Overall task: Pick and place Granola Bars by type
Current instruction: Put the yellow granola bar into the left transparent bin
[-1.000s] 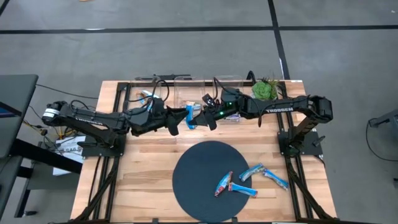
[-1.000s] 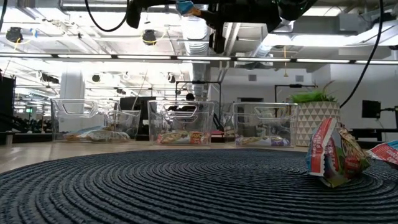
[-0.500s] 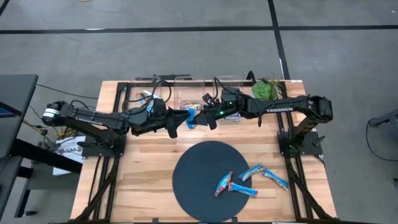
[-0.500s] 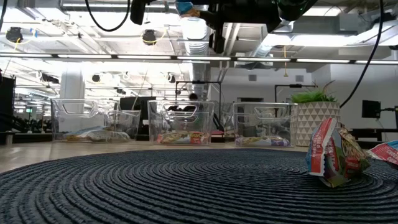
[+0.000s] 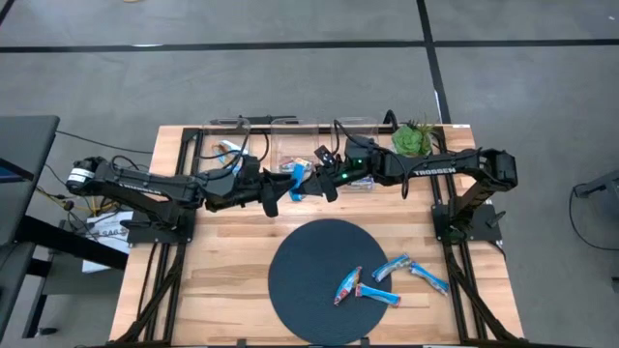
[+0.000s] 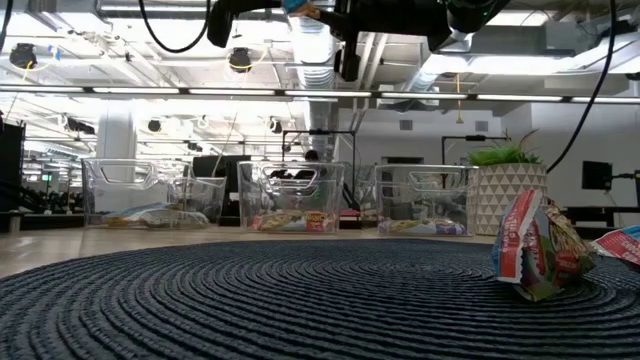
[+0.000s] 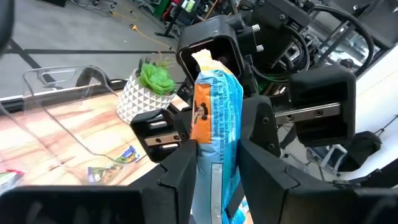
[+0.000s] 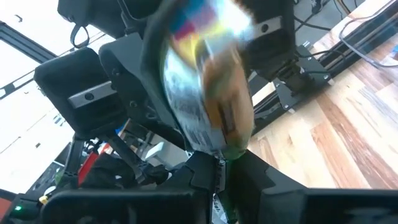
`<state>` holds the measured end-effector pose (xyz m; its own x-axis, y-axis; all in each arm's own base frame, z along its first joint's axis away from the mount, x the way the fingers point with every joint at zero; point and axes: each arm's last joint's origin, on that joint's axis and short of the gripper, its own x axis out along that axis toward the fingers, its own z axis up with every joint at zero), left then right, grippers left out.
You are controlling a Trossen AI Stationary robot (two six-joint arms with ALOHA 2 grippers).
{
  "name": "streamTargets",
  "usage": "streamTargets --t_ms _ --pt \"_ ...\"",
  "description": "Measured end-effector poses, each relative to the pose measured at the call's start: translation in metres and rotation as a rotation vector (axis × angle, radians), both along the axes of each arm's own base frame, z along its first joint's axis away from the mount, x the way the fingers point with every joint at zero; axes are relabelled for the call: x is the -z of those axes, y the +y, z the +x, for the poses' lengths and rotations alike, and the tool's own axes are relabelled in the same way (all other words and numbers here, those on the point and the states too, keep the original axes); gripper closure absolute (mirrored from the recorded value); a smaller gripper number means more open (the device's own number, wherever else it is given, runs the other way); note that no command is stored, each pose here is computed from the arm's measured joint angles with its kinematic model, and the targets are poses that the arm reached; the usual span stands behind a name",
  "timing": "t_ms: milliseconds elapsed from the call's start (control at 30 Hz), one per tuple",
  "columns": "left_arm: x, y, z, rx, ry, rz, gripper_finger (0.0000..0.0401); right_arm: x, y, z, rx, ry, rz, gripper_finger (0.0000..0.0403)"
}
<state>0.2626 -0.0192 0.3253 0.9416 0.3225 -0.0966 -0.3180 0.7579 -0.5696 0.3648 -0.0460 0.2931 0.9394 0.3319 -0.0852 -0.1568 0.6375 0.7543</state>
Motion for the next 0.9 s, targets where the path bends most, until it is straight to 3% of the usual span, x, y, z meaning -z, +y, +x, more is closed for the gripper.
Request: streamTargets --t_ms 300,700,900 --pt "0.0039 -0.0005 0.0108 0.04 -0.029 -0.007 0.0294 -0.0057 0.0002 0.001 -0.016 -0.014 -0.009 0.0378" --pt "0.004 0.0011 0.0111 0.032 -0.029 -0.002 0.0359 -0.0056 0.0001 0.0011 -0.016 -0.022 -0.043 0.0371" --pt "0.0041 0.0028 0.0114 0.03 -0.028 0.0 0.0364 -0.0052 -0.0001 0.0011 -0.017 -0.021 -0.057 0.0349"
